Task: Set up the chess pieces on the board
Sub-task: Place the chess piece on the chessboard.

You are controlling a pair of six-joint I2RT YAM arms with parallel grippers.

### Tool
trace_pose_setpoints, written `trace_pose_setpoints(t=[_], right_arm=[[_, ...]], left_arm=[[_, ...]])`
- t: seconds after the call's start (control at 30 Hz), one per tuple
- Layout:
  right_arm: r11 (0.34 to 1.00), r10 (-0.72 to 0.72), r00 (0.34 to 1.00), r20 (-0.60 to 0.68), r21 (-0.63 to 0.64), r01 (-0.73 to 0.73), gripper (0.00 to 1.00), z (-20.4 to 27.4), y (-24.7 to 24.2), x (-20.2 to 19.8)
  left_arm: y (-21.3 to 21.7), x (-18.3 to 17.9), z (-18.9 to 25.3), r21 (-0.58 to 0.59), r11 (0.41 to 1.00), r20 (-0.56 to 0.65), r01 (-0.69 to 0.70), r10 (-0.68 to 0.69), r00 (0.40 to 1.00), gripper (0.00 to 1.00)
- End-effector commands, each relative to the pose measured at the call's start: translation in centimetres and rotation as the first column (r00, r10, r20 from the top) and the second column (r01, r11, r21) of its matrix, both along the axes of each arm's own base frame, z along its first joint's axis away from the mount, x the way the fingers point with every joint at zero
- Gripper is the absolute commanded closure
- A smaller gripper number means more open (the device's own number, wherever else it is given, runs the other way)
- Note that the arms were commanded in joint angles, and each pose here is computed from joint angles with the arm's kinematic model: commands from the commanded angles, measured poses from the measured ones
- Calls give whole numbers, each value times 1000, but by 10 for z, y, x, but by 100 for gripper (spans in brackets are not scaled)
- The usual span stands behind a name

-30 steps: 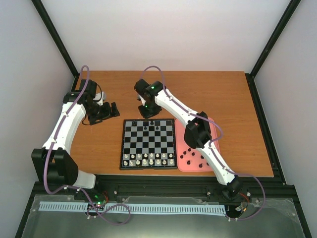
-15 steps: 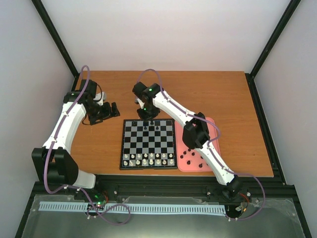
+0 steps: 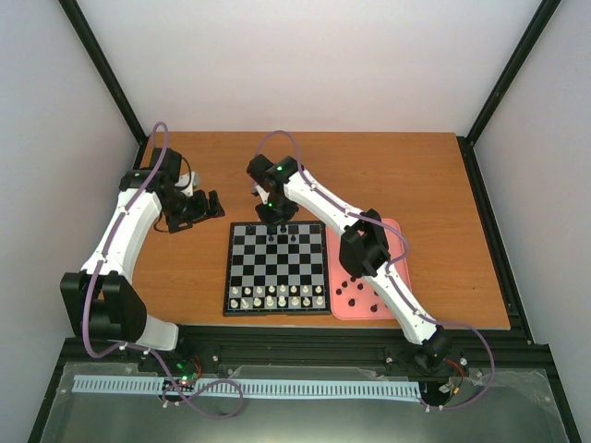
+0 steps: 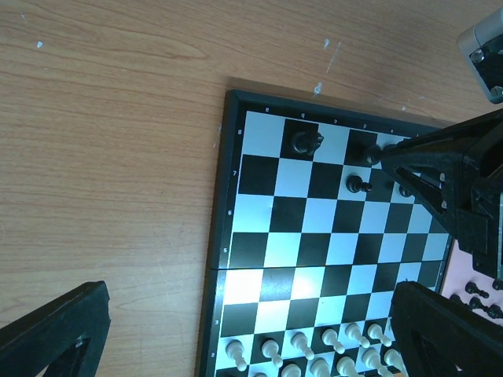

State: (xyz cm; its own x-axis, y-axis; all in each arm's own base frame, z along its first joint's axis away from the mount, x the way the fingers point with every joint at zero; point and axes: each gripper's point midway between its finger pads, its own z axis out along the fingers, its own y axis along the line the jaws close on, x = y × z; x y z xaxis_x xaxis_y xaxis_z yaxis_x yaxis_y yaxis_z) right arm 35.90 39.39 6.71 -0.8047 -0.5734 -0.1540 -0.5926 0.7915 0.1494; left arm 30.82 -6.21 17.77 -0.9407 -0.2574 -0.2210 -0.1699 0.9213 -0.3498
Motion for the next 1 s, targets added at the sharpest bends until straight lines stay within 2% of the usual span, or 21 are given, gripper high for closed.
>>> trace_pose_setpoints(t=[0.0, 0.4, 0.5, 0.73, 0.93, 0.97], right_arm=[[1000, 18, 1000, 13, -14, -18, 82, -2, 3, -2], [999, 30, 999, 45, 24, -32, 76, 10, 10, 3], [998, 36, 998, 53, 46, -38, 64, 16, 14, 3], [994, 46, 995, 86, 97, -54, 60, 29, 23, 8], [985, 18, 984, 175, 165, -47, 59, 62, 31, 21], [985, 6, 981, 194, 170, -39, 55, 69, 31, 23]], left_arm=[[-3, 5, 1, -15, 1000, 12, -1, 1, 1000, 0], [-3, 5, 0, -15, 1000, 9, 0, 0, 1000, 0], [-3, 6, 1, -15, 1000, 12, 0, 0, 1000, 0], [-3, 6, 1, -14, 1000, 11, 0, 0, 1000, 0], [-3, 5, 1, -13, 1000, 12, 2, -2, 1000, 0], [-3, 6, 1, -12, 1000, 13, 0, 0, 1000, 0]])
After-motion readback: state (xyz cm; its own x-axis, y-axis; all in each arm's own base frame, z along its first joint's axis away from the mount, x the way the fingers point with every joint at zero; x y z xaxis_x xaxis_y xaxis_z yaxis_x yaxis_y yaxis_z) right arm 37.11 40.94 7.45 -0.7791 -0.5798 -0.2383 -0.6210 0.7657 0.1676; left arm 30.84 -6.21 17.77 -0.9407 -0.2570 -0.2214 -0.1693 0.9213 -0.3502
